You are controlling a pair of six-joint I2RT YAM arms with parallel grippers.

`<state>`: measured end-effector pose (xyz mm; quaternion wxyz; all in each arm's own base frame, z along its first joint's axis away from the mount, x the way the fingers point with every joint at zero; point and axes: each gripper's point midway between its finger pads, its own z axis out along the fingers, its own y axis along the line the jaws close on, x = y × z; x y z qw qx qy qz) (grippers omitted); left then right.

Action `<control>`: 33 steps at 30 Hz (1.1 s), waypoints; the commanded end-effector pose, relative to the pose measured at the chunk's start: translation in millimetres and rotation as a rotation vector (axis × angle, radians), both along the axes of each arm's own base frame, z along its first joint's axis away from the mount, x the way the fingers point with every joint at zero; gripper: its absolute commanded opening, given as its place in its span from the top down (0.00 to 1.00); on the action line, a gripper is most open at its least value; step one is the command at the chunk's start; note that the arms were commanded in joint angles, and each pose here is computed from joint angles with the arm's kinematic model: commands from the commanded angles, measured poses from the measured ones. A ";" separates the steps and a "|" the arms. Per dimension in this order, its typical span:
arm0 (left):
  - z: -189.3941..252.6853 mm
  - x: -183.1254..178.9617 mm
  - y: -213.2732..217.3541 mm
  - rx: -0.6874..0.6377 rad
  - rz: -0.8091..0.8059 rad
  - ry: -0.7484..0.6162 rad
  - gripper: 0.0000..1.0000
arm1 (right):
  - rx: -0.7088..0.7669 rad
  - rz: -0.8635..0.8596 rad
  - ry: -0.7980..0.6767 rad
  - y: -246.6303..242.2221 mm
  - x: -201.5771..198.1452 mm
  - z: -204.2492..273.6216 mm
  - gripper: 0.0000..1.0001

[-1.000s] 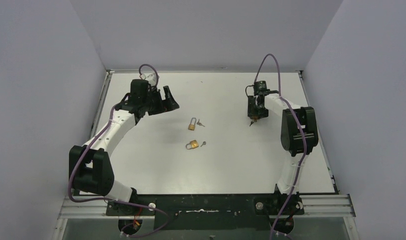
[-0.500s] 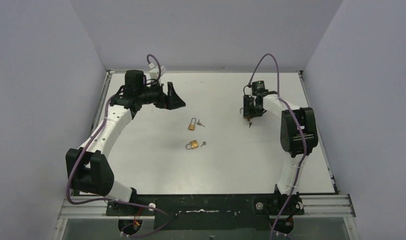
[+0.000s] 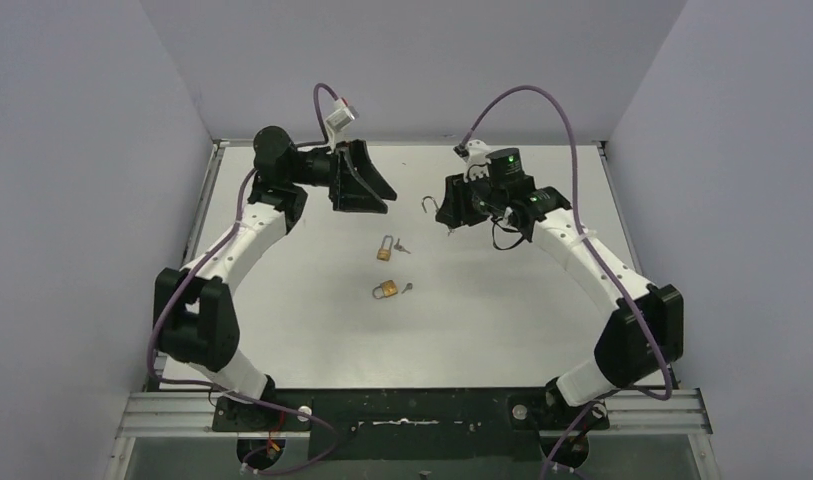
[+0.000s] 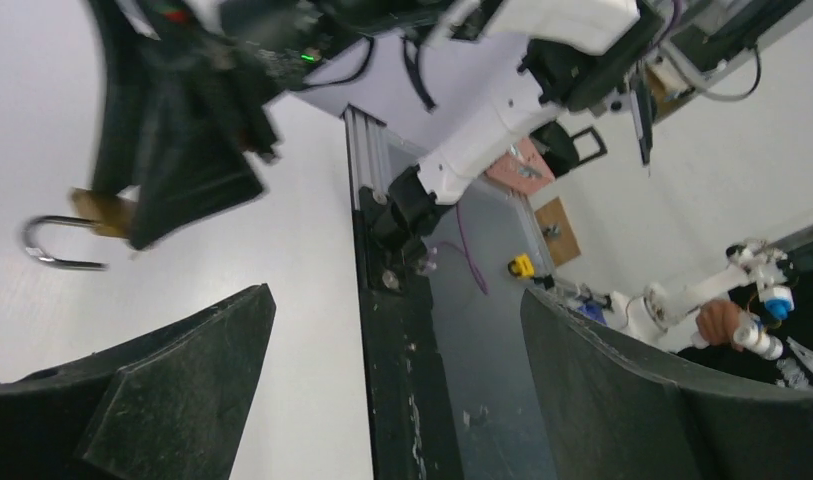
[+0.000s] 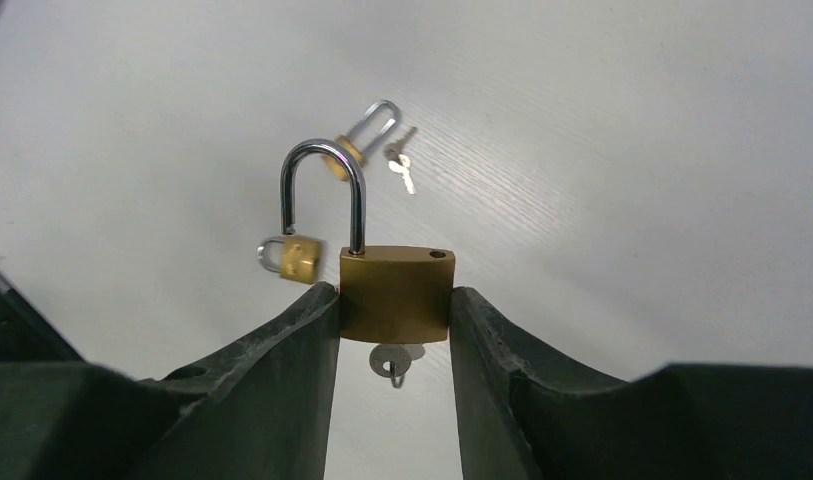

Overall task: Lock with the key
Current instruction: Pick up the lock from the center of the board, then lock the lock.

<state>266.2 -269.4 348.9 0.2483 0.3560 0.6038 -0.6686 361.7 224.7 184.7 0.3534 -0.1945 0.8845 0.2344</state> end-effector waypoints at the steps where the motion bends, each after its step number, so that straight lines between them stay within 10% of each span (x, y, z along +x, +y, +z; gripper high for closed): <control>1: 58.4 9.6 6.4 -0.150 0.006 -0.010 0.08 | 0.206 0.198 -0.146 30.9 -29.3 89.7 0.74; 12: 75.6 48.0 8.4 -0.060 0.399 -0.137 0.06 | 0.279 0.352 -0.208 54.2 -80.6 150.6 0.72; 33: 26.2 15.2 -7.3 0.119 0.245 0.024 0.27 | 0.264 0.406 -0.271 62.1 -96.5 187.4 0.72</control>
